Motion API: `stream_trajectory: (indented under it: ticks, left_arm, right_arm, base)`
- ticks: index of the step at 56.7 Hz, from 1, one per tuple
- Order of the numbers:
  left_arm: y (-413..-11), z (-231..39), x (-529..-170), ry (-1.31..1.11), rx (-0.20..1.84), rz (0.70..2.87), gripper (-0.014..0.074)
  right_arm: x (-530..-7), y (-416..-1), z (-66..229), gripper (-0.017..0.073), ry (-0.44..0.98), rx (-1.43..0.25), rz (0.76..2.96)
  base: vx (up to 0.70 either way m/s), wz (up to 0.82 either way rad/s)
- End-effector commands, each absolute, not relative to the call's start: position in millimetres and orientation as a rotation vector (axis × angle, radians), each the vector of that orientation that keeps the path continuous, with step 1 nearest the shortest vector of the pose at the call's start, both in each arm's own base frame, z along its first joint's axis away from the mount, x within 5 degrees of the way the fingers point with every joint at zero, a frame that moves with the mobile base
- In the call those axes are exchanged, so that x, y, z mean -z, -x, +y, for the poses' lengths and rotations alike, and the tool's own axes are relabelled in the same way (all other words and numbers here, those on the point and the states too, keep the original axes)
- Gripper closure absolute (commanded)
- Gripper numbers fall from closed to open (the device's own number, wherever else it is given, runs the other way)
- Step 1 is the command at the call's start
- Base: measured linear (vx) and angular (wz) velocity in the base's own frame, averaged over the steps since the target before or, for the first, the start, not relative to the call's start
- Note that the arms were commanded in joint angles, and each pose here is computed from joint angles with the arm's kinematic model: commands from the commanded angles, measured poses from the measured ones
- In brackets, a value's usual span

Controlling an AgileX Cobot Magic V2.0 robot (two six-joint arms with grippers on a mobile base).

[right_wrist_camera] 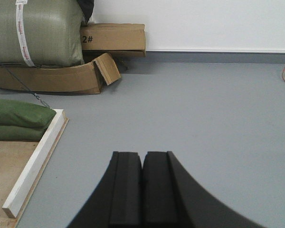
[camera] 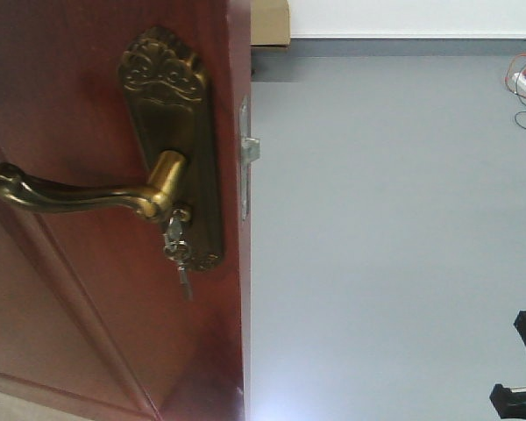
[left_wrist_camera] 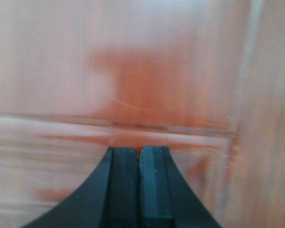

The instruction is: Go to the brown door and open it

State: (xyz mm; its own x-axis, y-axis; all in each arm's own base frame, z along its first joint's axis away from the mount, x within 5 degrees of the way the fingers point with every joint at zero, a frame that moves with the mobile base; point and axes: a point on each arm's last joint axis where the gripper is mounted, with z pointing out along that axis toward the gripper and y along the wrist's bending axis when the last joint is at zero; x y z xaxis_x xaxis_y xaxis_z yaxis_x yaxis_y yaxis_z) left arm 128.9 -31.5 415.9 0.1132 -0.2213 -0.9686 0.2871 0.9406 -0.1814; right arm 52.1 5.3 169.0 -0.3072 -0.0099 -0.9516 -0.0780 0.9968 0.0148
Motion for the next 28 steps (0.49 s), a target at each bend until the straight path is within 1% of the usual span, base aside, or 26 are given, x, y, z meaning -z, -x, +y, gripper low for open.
stream_trajectory:
  ticks: [1, 28]
  left_arm:
    - [-128.1, -28.5, -426.7, -0.025, 0.360, 1.368, 0.0597]
    - [-128.1, -28.5, -426.7, -0.025, 0.360, 1.368, 0.0597]
  right_arm:
    - [-175.1, -53.9, 4.6, 0.0559, 0.068, -0.051, 1.800]
    - [-174.8, -53.8, 4.6, 0.0559, 0.068, -0.051, 1.803]
  base:
    - [0.17, 0.01]
    - [0.14, 0.01]
